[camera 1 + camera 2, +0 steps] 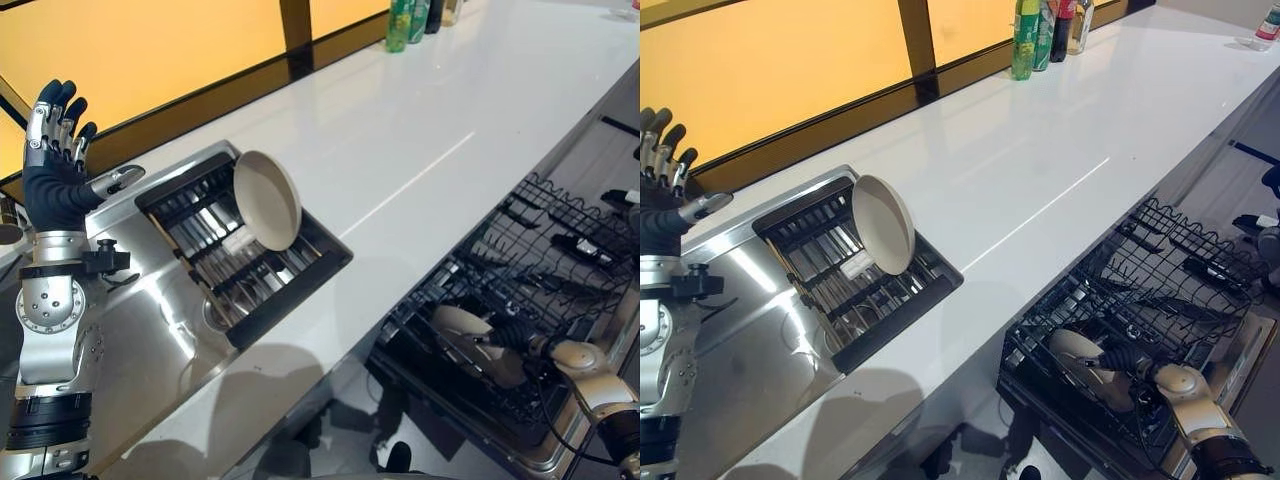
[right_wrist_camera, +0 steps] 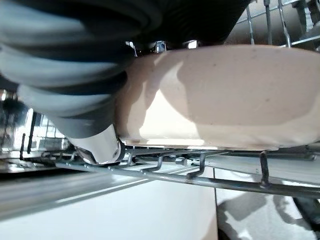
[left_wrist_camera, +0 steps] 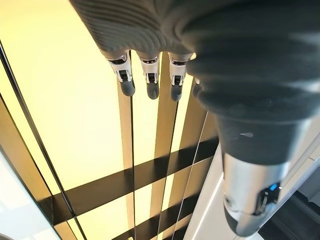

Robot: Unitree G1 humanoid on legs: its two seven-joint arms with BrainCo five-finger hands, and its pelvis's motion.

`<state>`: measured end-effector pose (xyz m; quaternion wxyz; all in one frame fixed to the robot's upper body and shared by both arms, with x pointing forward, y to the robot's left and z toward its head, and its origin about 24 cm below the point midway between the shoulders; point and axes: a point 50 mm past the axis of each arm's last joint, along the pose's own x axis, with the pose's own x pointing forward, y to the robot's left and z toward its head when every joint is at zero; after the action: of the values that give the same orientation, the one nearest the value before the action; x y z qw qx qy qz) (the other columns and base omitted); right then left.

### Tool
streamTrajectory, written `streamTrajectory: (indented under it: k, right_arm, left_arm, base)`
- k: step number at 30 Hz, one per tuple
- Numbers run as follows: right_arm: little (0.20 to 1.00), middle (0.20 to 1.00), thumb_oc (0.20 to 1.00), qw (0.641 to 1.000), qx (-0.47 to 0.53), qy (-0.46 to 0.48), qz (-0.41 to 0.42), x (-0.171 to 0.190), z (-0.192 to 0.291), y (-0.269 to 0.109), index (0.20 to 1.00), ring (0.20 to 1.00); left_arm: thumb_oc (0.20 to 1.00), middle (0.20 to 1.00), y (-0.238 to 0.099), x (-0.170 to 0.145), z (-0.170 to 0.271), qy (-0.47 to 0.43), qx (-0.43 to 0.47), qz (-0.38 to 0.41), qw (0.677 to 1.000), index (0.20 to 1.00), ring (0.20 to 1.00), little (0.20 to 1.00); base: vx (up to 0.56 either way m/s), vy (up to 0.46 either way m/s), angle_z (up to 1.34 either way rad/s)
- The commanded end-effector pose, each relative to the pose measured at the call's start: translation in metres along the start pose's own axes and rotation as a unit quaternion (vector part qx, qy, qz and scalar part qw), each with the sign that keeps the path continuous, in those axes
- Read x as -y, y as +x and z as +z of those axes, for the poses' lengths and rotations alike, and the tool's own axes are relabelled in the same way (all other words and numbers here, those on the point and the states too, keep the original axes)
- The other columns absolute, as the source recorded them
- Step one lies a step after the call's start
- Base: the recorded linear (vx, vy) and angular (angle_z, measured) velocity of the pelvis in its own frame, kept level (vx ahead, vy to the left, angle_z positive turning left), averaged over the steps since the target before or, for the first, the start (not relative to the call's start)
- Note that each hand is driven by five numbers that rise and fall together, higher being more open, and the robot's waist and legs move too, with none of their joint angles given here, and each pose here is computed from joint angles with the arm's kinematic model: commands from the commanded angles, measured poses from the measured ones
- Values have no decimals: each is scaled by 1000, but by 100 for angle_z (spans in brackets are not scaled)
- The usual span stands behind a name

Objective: Pick up plates and place into dishwasher.

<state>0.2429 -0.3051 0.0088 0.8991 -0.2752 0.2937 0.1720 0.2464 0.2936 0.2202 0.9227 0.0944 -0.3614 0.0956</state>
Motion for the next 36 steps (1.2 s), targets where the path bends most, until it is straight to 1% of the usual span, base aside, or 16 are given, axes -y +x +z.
streamTrajectory:
  k: [1,5,6,7,8,14,16,20,22,28,31,33,36]
  right_arm:
    - [200,200,200,999,-3,-36,2,-8,1,1,200,200]
    - [200,200,200,999,2,-28,-28,-7,0,-1,200,200]
    - [435,435,435,999,5,-24,-39,-4,1,-1,435,435]
    - [912,912,912,999,11,-22,-47,-2,3,-2,912,912]
    - [1000,1000,1000,998,19,-17,-56,-1,6,-3,1000,1000]
    - [1000,1000,1000,988,78,0,-136,14,33,-10,1000,1000]
    - [1000,1000,1000,977,116,11,-177,22,48,-15,1000,1000]
    - [1000,1000,1000,959,186,10,-215,31,78,-27,1000,1000]
    - [1000,1000,1000,943,233,3,-237,36,96,-36,1000,1000]
    - [1000,1000,1000,913,319,-26,-251,39,133,-58,1000,1000]
    - [1000,1000,1000,898,358,-35,-253,38,146,-67,1000,1000]
    - [1000,1000,1000,888,385,-34,-249,36,155,-74,1000,1000]
    - [1000,1000,1000,869,434,-24,-237,32,170,-83,1000,1000]
  left_arm:
    - [1000,1000,5,12,11,15,29,-35,999,1000,1000,1000]
    - [1000,1000,-2,10,6,17,15,-37,999,1000,1000,1000]
    - [1000,1000,-3,8,5,19,13,-36,999,1000,1000,1000]
    - [1000,1000,-4,7,4,19,11,-35,999,1000,1000,1000]
    - [1000,1000,-5,7,4,22,8,-34,999,1000,1000,1000]
    - [1000,1000,-11,-3,1,53,4,-20,998,1000,1000,1000]
    - [1000,1000,-14,-7,-1,59,3,-9,998,1000,1000,1000]
    - [1000,1000,-17,-13,-1,67,4,4,998,1000,1000,1000]
    - [1000,1000,-19,-14,-1,79,7,6,997,1000,1000,1000]
    - [1000,1000,-21,-23,1,103,15,17,994,1000,1000,1000]
    - [1000,1000,-23,-26,3,133,18,21,991,1000,1000,1000]
    - [1000,1000,-25,-28,3,161,20,23,987,1000,1000,1000]
    - [1000,1000,-29,-31,2,234,20,18,972,1000,1000,1000]
  base:
    - [94,24,6]
    - [91,23,7]
    - [51,8,4]
    - [48,6,6]
    - [37,2,6]
    - [9,-1,1]
    - [0,0,0]
    - [-30,2,1]
    - [-75,-11,0]
    - [-78,-25,-1]
    - [-76,-50,-3]
    - [-74,-58,-7]
    - [-83,-52,-3]
